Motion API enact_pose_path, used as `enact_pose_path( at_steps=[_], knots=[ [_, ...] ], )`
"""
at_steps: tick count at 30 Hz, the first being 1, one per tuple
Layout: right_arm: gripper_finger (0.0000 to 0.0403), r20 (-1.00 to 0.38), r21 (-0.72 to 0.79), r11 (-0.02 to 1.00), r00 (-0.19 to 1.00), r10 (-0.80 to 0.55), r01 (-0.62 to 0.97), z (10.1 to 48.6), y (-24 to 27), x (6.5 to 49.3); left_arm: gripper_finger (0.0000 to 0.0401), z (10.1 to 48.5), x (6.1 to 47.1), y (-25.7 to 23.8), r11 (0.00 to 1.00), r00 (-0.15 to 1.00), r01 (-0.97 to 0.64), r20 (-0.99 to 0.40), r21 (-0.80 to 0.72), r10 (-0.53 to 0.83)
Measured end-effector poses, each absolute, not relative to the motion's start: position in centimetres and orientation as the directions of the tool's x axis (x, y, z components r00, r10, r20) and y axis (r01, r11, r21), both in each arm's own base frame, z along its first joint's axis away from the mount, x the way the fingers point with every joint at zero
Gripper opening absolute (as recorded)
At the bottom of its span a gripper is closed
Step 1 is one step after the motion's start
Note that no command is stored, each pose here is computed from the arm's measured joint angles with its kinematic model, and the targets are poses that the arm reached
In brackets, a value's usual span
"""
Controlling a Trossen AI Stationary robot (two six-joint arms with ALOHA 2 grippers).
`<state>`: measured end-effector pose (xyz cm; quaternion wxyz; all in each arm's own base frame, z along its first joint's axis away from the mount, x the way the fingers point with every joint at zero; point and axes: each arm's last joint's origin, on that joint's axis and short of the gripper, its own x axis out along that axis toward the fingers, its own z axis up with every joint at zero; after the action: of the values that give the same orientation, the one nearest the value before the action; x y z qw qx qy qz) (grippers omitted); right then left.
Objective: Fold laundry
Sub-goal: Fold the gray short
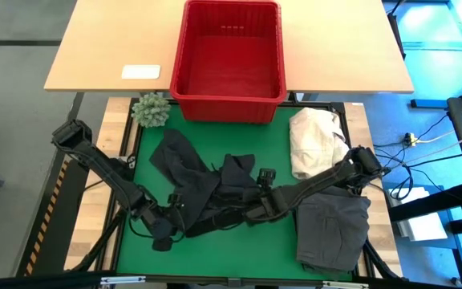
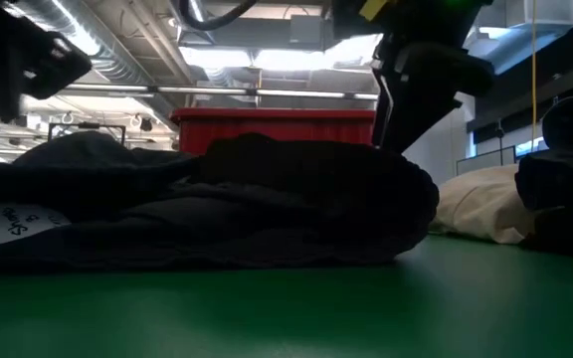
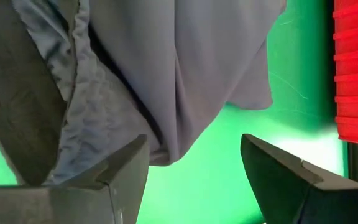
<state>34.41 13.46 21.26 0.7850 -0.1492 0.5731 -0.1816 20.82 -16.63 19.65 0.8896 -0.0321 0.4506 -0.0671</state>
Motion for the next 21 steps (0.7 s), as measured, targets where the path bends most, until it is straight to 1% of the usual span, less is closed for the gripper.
enact_pose_path(
  at_steps=[4, 7, 9, 13, 15, 18, 21],
  knots=[
    [0.0252, -0.845, -0.437, 0.892, 0.29, -0.45, 0.115, 21.3, 13.4, 34.6, 0.0155, 19.7, 21.6, -15.6, 0.997, 0.619, 0.064, -0.782, -0.046, -0.076],
    [0.0252, -0.846, -0.389, 0.915, 0.353, -0.4, 0.103, 21.9, 14.3, 34.7, 0.0179, 20.3, 22.6, -14.5, 0.999, 0.648, 0.042, -0.761, 0.015, -0.016],
    [0.0252, -0.836, -0.353, 0.933, 0.422, -0.351, 0.078, 22.7, 15.2, 34.7, 0.019, 20.8, 23.4, -13.4, 0.997, 0.661, 0.032, -0.75, 0.069, 0.031],
    [0.0252, -0.837, -0.316, 0.948, 0.463, -0.292, 0.027, 23.1, 16.5, 34.5, 0.0199, 21.4, 25.1, -10.8, 0.981, 0.661, 0.043, -0.742, 0.188, 0.113],
    [0.0252, -0.842, -0.299, 0.954, 0.468, -0.27, 0.012, 23.2, 16.9, 34.3, 0.0199, 21.5, 25.7, -9.3, 0.966, 0.652, 0.085, -0.747, 0.243, 0.13],
    [0.0252, -0.844, -0.289, 0.957, 0.473, -0.253, -0.004, 23.2, 17.6, 34.0, 0.0197, 21.4, 26.4, -7.1, 0.963, 0.629, 0.124, -0.769, 0.238, 0.109],
    [0.0252, -0.841, -0.292, 0.956, 0.48, -0.252, -0.01, 23.2, 18.1, 33.7, 0.0197, 21.3, 26.8, -4.8, 0.971, 0.594, 0.137, -0.801, 0.194, 0.076]
  ],
)
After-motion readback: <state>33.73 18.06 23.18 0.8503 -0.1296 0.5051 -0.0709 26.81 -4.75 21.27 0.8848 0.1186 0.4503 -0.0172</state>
